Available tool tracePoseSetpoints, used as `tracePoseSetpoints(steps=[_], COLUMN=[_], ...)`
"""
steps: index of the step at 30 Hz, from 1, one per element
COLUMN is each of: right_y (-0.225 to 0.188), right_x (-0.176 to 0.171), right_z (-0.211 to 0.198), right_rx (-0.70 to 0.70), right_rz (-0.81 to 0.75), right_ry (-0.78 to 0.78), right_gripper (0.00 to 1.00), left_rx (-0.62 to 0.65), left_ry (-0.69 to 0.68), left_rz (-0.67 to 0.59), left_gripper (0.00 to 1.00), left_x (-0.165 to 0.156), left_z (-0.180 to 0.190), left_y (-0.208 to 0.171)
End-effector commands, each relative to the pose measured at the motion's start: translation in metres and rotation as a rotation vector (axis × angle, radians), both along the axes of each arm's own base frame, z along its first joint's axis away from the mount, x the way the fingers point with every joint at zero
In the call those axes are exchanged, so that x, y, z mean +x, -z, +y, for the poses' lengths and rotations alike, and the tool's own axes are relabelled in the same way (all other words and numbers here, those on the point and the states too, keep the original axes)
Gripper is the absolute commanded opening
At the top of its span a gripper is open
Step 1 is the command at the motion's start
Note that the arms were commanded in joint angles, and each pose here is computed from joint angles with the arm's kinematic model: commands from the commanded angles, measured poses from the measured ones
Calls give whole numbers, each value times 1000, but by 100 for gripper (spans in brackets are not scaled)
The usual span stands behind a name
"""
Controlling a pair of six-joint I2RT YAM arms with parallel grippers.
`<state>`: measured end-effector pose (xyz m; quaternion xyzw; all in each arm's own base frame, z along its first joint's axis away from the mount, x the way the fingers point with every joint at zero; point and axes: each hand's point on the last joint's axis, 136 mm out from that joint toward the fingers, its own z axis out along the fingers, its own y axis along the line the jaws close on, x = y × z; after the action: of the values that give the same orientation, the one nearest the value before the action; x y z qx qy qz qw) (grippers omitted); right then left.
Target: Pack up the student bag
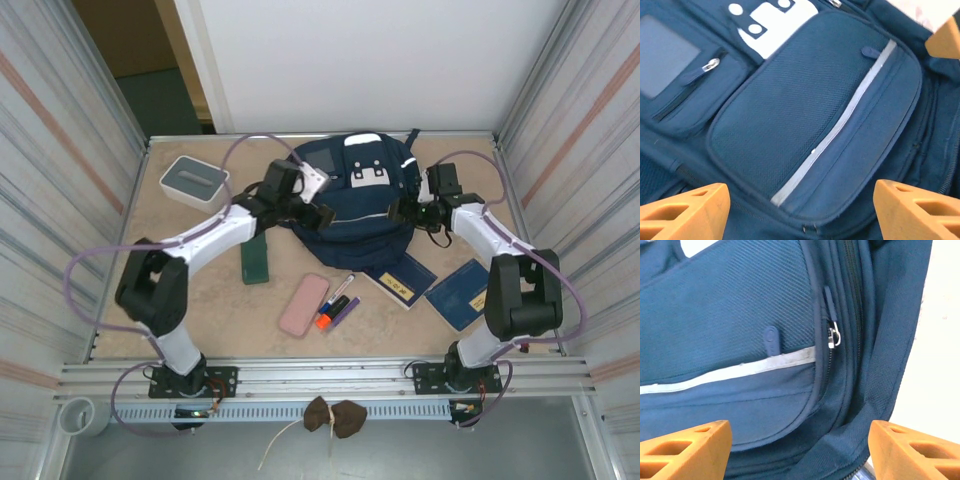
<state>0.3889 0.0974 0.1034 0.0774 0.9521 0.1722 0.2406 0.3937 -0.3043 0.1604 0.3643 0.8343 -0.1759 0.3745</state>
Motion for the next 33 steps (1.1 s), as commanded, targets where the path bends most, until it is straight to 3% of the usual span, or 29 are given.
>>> tracePoseSetpoints(steps=[1,9,19,22,25,33], right_y=[34,66,80,75,62,0], right_x=[-14,-53,-54,-49,-43,-42], right_z=[-6,-10,-12,-10,-6,-11], right_rx=[-15,-15,-45,-43,-42,-76], right_rz=[98,128,150,138,106,-3], right_ry=[93,91,61,48,10,-26], right_gripper=[69,66,63,64,67,74], left_rx=[155,293,362,392,383,110], left_ry=[137,341,465,446,420,331], left_rz=[-34,-8,49,46,24,8], left_gripper=[80,89,93,79,53,11], left_x=[-1,-11,-9,1,7,20], left_z=[-11,-53,-77,-77,-78,-73], left_y=[14,56,102,108,99,16])
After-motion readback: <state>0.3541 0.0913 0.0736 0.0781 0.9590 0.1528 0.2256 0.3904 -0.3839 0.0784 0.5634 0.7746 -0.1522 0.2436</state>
